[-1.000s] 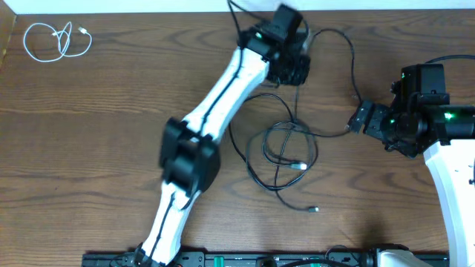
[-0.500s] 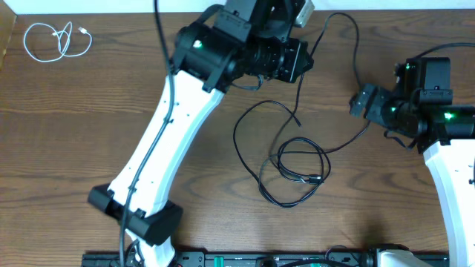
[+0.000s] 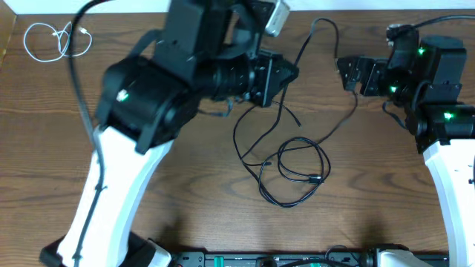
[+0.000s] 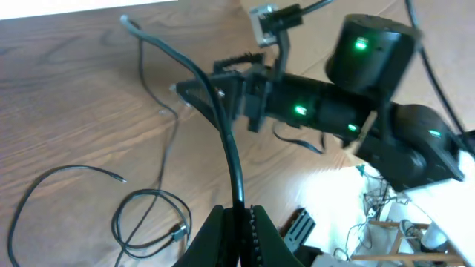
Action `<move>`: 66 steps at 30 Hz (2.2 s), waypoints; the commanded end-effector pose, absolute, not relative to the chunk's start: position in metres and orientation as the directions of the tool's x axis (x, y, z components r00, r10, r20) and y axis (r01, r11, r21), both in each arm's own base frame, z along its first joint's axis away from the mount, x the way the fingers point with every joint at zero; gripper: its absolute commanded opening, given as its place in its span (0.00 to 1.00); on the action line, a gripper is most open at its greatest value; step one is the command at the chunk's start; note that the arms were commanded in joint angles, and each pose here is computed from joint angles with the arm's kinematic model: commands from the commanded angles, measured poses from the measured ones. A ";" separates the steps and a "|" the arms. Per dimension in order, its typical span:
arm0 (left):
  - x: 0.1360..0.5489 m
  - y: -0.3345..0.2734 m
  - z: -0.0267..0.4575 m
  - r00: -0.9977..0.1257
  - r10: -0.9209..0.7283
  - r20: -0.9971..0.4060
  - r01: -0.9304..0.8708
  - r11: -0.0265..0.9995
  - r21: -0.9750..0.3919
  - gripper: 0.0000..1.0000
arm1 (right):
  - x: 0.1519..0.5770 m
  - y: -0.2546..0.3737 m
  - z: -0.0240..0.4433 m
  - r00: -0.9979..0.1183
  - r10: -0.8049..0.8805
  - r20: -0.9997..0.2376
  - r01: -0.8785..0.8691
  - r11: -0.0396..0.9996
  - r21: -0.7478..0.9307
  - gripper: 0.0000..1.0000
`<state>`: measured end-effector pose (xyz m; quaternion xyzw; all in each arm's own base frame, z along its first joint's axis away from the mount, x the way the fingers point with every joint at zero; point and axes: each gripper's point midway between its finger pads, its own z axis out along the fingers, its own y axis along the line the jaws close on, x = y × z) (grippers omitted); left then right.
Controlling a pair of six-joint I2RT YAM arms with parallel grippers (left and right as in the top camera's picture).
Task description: Untangle cables
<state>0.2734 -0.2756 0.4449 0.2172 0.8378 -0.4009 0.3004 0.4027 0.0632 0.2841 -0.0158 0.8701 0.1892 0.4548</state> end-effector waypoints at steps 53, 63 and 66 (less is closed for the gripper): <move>0.304 -0.107 0.409 -0.694 -0.013 -0.720 -0.039 0.999 0.020 0.37 | 0.364 0.156 0.303 -0.706 0.220 -0.674 -0.336 0.732 0.592 0.01; 0.342 -0.127 0.374 -0.754 -0.014 -0.657 -0.037 0.999 0.022 0.45 | 0.321 0.133 0.268 -0.820 0.215 -0.531 -0.151 0.813 0.562 0.01; 0.335 -0.152 0.366 -0.799 -0.007 -0.602 0.055 0.995 -0.084 0.45 | 0.318 0.133 0.266 -0.831 0.226 -0.508 -0.131 0.808 0.575 0.01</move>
